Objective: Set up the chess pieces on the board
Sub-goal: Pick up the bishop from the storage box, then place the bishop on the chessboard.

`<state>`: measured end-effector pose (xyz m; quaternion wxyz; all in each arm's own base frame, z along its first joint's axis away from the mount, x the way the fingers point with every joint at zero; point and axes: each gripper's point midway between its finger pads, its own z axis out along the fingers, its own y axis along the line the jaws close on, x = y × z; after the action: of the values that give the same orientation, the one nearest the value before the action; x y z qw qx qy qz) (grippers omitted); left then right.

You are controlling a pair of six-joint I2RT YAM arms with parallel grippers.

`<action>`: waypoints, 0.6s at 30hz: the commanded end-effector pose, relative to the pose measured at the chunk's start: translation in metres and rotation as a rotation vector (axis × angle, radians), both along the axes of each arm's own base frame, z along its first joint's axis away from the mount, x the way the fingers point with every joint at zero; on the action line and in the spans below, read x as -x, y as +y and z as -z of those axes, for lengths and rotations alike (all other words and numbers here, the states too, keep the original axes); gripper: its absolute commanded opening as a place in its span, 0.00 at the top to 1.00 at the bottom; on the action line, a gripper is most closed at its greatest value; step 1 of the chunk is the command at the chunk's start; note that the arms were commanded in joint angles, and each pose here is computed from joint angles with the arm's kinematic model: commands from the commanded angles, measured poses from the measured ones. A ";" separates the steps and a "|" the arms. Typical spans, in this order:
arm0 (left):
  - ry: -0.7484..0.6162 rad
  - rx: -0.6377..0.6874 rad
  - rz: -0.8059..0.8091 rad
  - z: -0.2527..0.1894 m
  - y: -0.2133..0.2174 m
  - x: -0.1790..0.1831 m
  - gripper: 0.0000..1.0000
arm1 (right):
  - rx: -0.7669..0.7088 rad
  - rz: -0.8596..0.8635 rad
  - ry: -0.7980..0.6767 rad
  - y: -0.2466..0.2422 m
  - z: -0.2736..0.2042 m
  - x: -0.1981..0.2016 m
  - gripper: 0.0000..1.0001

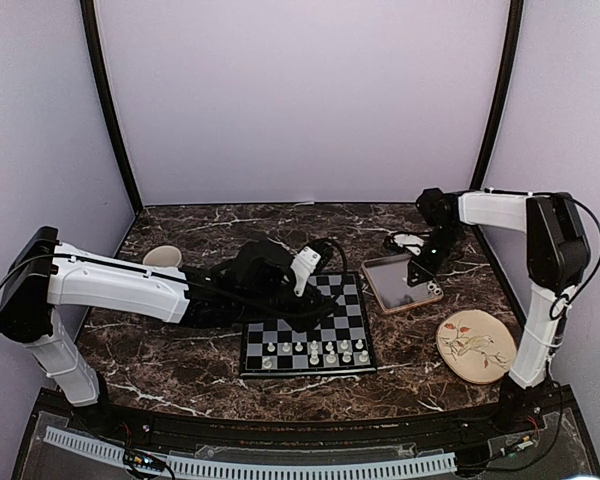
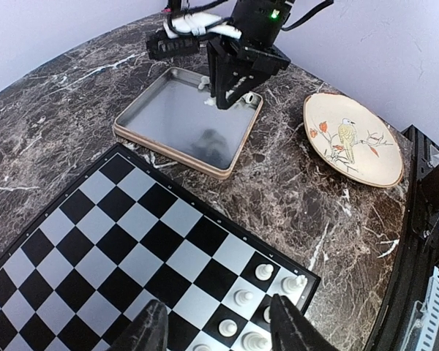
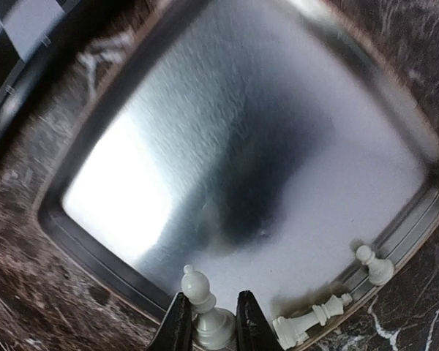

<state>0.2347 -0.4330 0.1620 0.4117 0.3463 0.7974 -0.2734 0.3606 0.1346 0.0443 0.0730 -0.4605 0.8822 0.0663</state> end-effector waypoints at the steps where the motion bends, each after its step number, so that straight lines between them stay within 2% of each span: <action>1: 0.000 0.059 -0.041 -0.016 0.006 -0.008 0.51 | -0.349 0.000 -0.121 0.057 -0.068 -0.012 0.97; 14: -0.039 0.124 -0.202 -0.051 0.051 -0.033 0.51 | -0.834 -0.146 -0.213 0.191 -0.110 0.063 0.96; 18: -0.055 0.149 -0.268 -0.062 0.073 -0.038 0.51 | -0.883 -0.204 -0.255 0.216 -0.103 0.080 0.95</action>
<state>0.2669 -0.3840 0.2053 0.4650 0.2520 0.8041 -0.2713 0.2766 0.3172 0.1124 0.2779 -0.4794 0.7585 0.3430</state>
